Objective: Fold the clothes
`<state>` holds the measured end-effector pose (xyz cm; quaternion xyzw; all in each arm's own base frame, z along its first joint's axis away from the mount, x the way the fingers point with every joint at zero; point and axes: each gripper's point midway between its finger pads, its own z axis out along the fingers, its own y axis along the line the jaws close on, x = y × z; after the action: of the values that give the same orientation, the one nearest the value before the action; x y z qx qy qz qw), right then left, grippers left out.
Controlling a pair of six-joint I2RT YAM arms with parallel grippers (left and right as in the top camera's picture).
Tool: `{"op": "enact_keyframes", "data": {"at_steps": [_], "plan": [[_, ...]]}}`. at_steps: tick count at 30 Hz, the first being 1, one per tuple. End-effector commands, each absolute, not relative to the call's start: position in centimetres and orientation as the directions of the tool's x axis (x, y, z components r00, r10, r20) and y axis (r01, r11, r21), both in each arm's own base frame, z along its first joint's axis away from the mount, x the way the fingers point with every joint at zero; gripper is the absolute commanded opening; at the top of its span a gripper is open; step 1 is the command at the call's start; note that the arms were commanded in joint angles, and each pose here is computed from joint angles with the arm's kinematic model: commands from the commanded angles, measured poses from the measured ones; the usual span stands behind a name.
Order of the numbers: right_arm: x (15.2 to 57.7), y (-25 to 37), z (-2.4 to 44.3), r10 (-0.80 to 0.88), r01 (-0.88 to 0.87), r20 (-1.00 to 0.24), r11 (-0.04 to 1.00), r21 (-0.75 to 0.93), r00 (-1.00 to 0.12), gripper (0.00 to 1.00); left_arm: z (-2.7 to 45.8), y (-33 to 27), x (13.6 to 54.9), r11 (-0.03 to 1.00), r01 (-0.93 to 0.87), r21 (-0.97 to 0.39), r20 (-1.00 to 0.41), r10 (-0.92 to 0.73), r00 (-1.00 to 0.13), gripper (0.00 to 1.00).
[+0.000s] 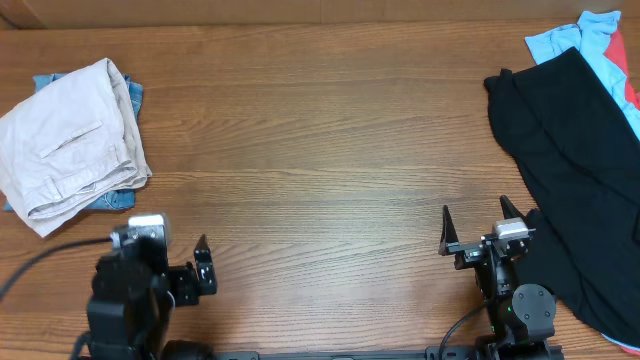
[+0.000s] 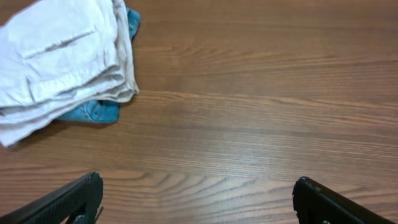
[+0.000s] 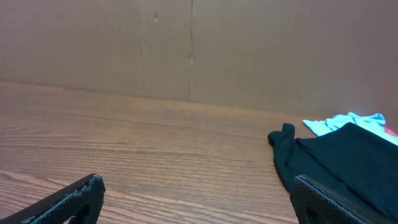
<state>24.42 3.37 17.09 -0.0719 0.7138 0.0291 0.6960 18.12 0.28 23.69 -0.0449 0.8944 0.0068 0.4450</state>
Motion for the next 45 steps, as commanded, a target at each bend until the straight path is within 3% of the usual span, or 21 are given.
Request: {"op": "enact_keyframes", "data": {"at_steps": [1,6,15,20,22,30,45], "plan": [[24.4,3.4,17.0,-0.064,-0.144,-0.998,0.988,-0.061,-0.015,1.0,21.5,0.3,18.0,0.995,-0.089,-0.053,-0.824,-0.094,-0.559,1.0],[24.4,3.4,17.0,-0.064,-0.144,-0.998,0.988,-0.061,-0.015,1.0,19.3,0.0,19.1,0.994,-0.07,-0.086,-0.889,-0.108,-0.446,1.0],[24.4,3.4,17.0,-0.064,-0.144,-0.998,0.988,-0.061,-0.015,1.0,19.1,-0.5,22.6,0.994,-0.016,-0.11,-0.985,-0.111,-0.134,1.0],[24.4,3.4,17.0,-0.064,-0.144,-0.998,0.988,-0.061,-0.015,1.0,20.3,-0.5,24.3,1.0,-0.001,-0.016,-0.998,-0.016,0.063,1.0],[24.4,3.4,17.0,-0.064,-0.144,-0.998,0.988,-0.061,-0.015,1.0,20.1,-0.7,24.5,1.0,0.009,0.028,-0.995,0.027,0.092,1.0],[24.4,3.4,17.0,-0.064,-0.144,-0.998,0.988,-0.061,-0.015,1.0,15.6,-0.8,24.6,0.997,0.033,0.065,-0.995,0.067,-0.075,1.0],[24.4,3.4,17.0,-0.064,-0.144,-0.998,0.988,-0.061,-0.015,1.0,15.6,-0.8,24.6,0.997,0.032,0.066,-0.995,0.068,-0.073,1.0]]}}
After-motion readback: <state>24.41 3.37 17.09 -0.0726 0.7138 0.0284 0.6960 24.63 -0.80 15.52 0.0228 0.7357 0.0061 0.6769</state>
